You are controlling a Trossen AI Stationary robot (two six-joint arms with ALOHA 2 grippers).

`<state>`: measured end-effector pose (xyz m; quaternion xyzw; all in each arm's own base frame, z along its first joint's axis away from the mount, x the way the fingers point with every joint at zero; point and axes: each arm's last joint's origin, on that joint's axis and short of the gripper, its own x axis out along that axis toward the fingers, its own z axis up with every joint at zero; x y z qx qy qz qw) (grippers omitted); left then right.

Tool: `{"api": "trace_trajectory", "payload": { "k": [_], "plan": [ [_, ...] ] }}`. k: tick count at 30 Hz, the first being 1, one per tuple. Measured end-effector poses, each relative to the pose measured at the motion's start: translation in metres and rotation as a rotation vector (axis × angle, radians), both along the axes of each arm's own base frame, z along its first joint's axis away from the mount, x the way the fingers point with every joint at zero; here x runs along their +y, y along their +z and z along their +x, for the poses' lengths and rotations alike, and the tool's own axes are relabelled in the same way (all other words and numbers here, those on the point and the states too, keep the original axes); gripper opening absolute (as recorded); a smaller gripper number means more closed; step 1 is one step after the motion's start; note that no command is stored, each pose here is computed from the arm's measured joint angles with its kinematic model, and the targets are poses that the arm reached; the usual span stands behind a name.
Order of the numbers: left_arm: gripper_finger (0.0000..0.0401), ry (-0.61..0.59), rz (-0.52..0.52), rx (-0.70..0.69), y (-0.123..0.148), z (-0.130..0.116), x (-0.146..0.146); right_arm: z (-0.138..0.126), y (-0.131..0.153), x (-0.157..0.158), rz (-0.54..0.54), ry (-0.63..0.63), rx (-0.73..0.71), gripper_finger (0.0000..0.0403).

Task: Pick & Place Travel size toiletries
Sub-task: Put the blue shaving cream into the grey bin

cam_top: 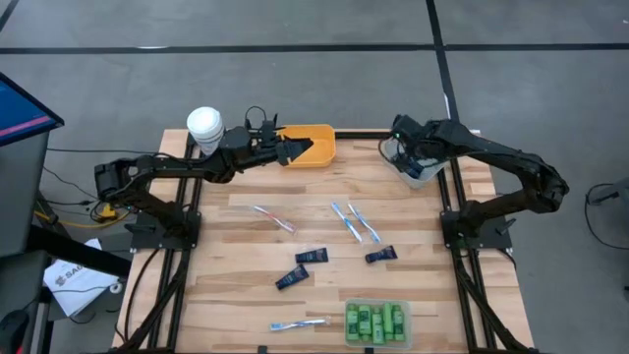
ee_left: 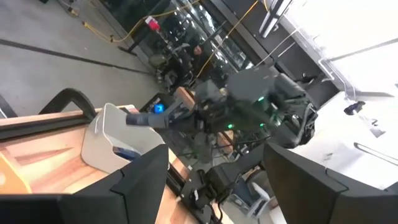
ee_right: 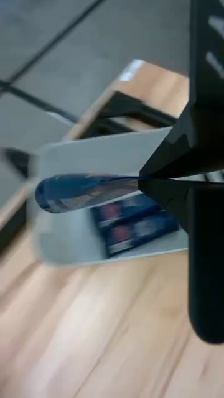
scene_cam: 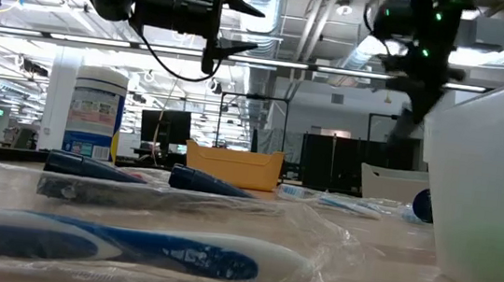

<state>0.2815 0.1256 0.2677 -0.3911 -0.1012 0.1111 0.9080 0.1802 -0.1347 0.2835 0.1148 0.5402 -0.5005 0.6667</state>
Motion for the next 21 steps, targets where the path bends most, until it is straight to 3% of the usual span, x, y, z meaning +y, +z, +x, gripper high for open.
{"api": "trace_trajectory", "payload": {
  "k": [5,12,16,21],
  "plan": [
    [0.0259,-0.02,0.035,0.015,0.0,0.0,-0.001,-0.012,-0.031,-0.001,0.053,-0.081,0.053,0.0],
    [0.0259,-0.166,0.056,0.066,-0.005,0.001,-0.005,-0.019,-0.053,-0.003,0.059,-0.14,0.053,0.0008],
    [0.0259,-0.327,0.145,0.115,-0.009,0.002,-0.01,-0.02,-0.053,-0.006,0.053,-0.152,0.041,0.0054],
    [0.0259,-0.59,0.165,0.193,-0.021,0.001,-0.021,-0.02,-0.053,-0.006,0.096,-0.142,0.016,0.0153]
  ]
}}
